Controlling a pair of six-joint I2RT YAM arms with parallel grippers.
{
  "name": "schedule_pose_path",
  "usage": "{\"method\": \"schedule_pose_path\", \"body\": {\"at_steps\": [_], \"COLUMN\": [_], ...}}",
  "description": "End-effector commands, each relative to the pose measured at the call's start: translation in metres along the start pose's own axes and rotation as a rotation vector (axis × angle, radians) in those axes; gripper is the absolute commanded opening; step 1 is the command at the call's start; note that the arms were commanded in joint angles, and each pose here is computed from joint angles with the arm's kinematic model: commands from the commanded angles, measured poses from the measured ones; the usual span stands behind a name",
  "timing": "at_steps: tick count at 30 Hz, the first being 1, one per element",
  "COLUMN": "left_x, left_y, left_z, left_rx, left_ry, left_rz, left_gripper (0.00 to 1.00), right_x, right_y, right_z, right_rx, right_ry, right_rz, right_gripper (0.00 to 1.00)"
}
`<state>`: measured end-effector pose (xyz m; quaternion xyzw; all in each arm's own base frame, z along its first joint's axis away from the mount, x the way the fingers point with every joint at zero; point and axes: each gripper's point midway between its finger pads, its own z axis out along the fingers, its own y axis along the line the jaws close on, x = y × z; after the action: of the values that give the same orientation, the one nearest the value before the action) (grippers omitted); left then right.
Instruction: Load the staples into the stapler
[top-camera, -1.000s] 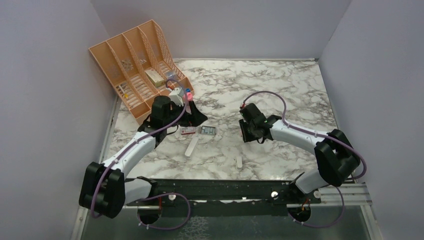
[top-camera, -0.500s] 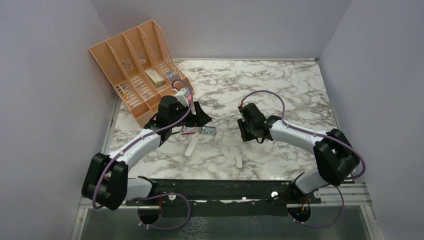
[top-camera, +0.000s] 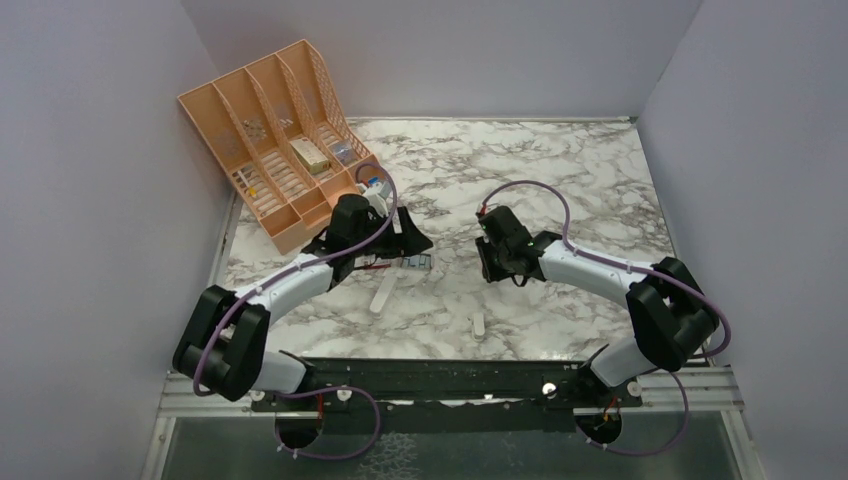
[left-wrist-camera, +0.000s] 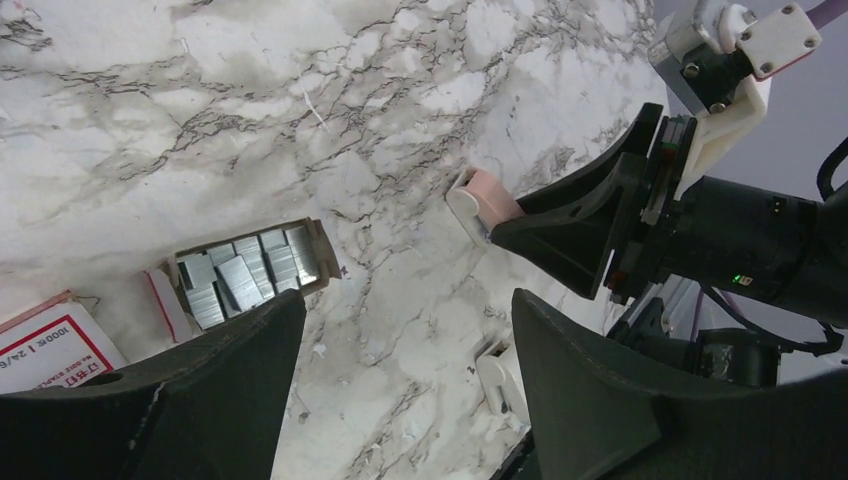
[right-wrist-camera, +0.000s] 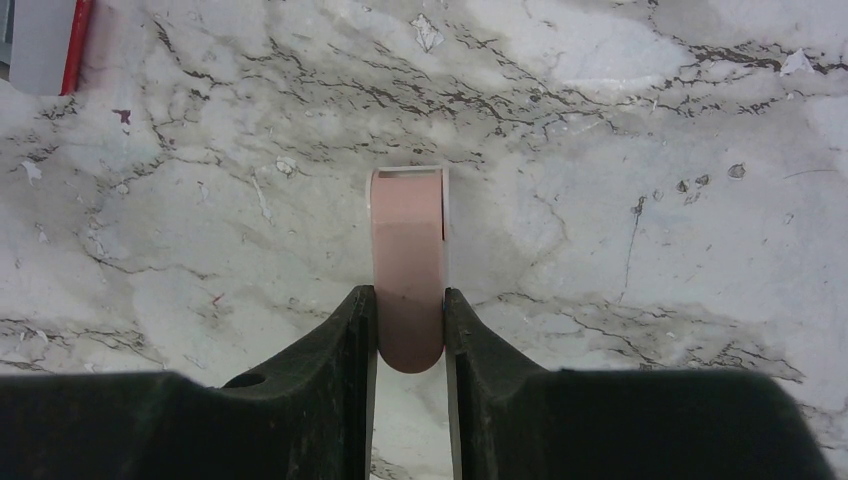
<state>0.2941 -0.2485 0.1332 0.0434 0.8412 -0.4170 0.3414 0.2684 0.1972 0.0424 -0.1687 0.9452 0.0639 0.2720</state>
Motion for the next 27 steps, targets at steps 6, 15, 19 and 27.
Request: {"method": "schedule_pose_path", "body": {"at_steps": [6,15,19,27], "left_x": [-0.013,-0.002,0.017,0.024], "left_y": [-0.015,-0.026,-0.027,-0.037], "left_z": [0.036,0.070,0.081,0.089], "left_rx": [-0.005,0.026,0.061,0.151], "left_ry": [-0.041,0.020,0.069,0.096], "left_rz": [-0.125,-0.153,-0.171,-0.191], "left_gripper": [0.72,0.61,0.60,0.57], "right_x": [-0.038,-0.067,-0.078,-0.083], "right_y": [0.019,0.016,0.019,0.028], "right_z": [-0.008,-0.017,-0.027,-0.032], "right_rx": [-0.138,-0.317,-0.410,-0.501], "right_ry": [-0.057,-0.116,-0.176,-0.166], "right_rz": [0.200,0.472,0.549,0.615], "right_gripper": [0.25,0.25,0.25,0.24]}}
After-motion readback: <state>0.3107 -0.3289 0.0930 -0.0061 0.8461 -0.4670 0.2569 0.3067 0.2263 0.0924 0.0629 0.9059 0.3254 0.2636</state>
